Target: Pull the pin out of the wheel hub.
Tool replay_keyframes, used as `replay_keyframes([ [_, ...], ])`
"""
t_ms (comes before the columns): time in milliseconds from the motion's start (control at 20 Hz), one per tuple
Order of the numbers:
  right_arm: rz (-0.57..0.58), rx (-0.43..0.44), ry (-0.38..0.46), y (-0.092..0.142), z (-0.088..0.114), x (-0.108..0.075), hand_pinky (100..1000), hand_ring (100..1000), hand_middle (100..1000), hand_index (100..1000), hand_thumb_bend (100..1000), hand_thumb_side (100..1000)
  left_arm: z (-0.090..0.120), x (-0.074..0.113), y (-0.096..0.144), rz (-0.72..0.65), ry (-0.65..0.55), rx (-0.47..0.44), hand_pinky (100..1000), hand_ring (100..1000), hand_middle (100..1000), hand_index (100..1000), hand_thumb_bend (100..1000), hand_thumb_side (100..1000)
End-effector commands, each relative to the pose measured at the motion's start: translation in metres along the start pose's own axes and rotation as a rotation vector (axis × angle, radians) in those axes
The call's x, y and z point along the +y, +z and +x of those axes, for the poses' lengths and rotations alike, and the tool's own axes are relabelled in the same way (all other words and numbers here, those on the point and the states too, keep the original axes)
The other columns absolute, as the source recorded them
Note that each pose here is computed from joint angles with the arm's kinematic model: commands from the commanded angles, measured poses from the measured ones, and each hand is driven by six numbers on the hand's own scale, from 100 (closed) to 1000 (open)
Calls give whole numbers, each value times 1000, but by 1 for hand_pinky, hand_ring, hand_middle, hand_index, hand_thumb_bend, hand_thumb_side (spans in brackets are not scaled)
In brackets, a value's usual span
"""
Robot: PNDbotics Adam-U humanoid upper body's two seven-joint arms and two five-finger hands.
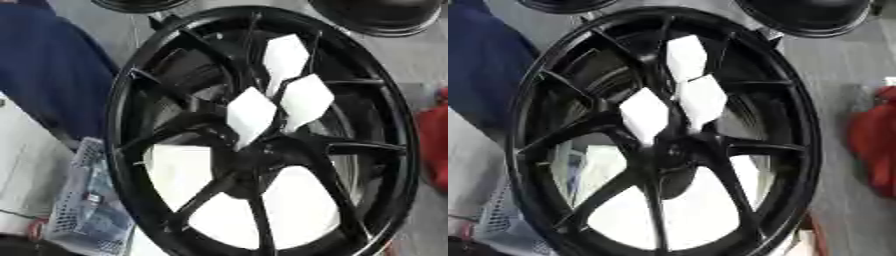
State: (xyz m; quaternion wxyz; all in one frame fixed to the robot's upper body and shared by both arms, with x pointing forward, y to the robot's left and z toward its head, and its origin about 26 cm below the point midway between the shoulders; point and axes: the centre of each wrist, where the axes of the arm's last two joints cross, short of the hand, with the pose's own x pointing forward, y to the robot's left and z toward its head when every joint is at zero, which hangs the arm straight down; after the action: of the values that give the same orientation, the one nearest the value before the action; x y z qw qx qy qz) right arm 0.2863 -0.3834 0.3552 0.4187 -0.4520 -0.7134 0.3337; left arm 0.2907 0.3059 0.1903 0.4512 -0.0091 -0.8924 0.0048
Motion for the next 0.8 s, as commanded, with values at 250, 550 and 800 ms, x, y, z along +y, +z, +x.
replay_keyframes([
  [250, -18, -13, 24, 0, 3, -11, 848, 745, 710, 787, 100, 499, 14, 5, -8, -45, -80, -57, 814, 659, 718, 857, 267, 829],
  [550, -11, -13, 30, 0, 3, -10, 848, 745, 710, 787, 100, 499, 32, 13, -21, -146, -236, -139, 811, 657, 718, 857, 252, 807],
  [800, -5, -7, 35, 0, 1, -10, 848, 745, 710, 787, 100, 499, 50, 21, -32, -281, -433, -209, 806, 656, 720, 856, 241, 784],
])
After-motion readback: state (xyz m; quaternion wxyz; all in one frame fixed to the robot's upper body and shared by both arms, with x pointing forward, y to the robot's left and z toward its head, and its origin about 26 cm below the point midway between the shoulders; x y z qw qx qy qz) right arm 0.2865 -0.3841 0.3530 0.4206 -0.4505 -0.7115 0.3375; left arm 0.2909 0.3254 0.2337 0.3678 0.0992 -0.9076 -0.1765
